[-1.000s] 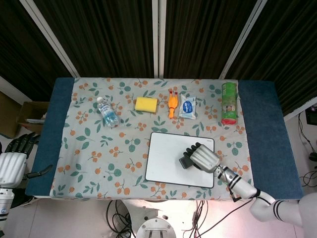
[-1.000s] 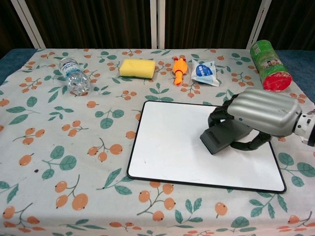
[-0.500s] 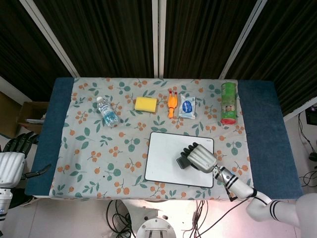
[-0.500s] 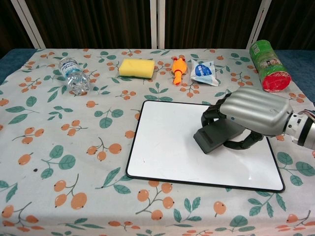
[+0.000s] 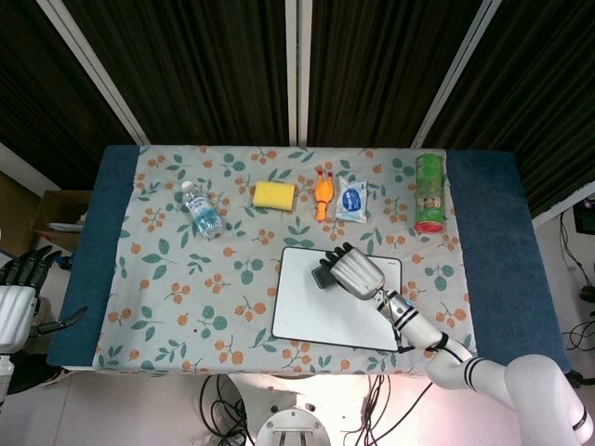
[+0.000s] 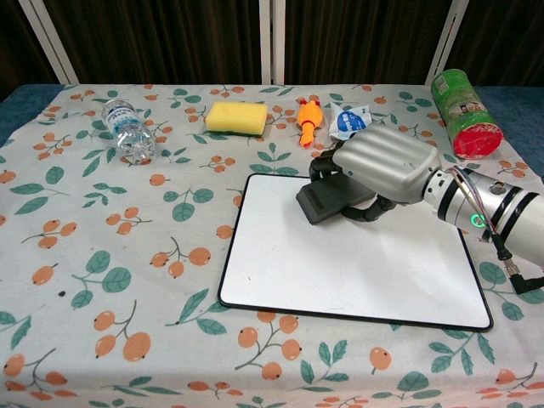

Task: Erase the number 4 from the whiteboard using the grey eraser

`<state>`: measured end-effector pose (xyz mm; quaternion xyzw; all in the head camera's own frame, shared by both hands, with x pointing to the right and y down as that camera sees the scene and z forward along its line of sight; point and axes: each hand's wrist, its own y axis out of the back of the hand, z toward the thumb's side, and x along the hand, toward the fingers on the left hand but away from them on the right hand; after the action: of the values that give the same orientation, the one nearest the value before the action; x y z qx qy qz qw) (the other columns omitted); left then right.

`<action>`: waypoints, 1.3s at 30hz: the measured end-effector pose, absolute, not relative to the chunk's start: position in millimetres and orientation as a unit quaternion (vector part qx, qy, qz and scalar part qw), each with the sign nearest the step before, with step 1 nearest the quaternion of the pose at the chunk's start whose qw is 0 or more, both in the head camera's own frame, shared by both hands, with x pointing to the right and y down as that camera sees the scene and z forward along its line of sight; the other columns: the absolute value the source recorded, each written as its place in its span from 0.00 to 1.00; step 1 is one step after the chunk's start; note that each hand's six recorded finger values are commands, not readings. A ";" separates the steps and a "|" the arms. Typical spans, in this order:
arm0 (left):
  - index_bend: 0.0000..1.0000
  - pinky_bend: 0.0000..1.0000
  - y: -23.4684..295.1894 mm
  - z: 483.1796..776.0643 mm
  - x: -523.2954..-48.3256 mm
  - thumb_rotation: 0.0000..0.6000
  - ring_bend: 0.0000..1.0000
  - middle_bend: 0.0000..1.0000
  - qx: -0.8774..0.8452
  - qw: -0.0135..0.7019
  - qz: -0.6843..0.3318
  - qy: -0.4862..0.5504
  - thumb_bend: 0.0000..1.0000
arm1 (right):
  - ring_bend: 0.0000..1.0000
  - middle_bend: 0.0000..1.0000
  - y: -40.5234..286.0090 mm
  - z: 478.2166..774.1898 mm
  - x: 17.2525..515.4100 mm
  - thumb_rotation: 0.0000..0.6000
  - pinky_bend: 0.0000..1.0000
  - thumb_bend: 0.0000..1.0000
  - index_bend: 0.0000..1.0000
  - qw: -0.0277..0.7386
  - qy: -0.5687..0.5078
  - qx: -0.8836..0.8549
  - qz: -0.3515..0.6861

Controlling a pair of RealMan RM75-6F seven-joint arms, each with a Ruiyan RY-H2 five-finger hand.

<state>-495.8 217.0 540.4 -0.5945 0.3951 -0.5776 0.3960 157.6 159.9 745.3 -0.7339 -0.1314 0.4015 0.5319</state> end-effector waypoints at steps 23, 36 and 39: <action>0.13 0.17 219.6 545.2 -485.6 0.50 0.10 0.09 -0.602 0.388 -0.586 0.379 0.12 | 0.63 0.72 204.3 704.2 215.3 1.00 0.57 0.41 0.91 0.502 -0.066 -0.764 0.400; 0.13 0.17 218.7 547.3 -483.1 0.50 0.10 0.09 -0.607 0.388 -0.583 0.376 0.12 | 0.63 0.72 172.3 672.0 297.2 1.00 0.56 0.42 0.89 0.439 -0.132 -0.733 0.502; 0.13 0.17 218.2 548.1 -483.9 0.50 0.10 0.09 -0.607 0.388 -0.584 0.375 0.12 | 0.63 0.72 169.5 680.7 321.4 1.00 0.56 0.41 0.86 0.423 -0.131 -0.720 0.534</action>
<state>-483.9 218.2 548.1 -0.6066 0.3749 -0.5840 0.3878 321.4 169.5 680.7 -0.7204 -0.1308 0.5340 0.4228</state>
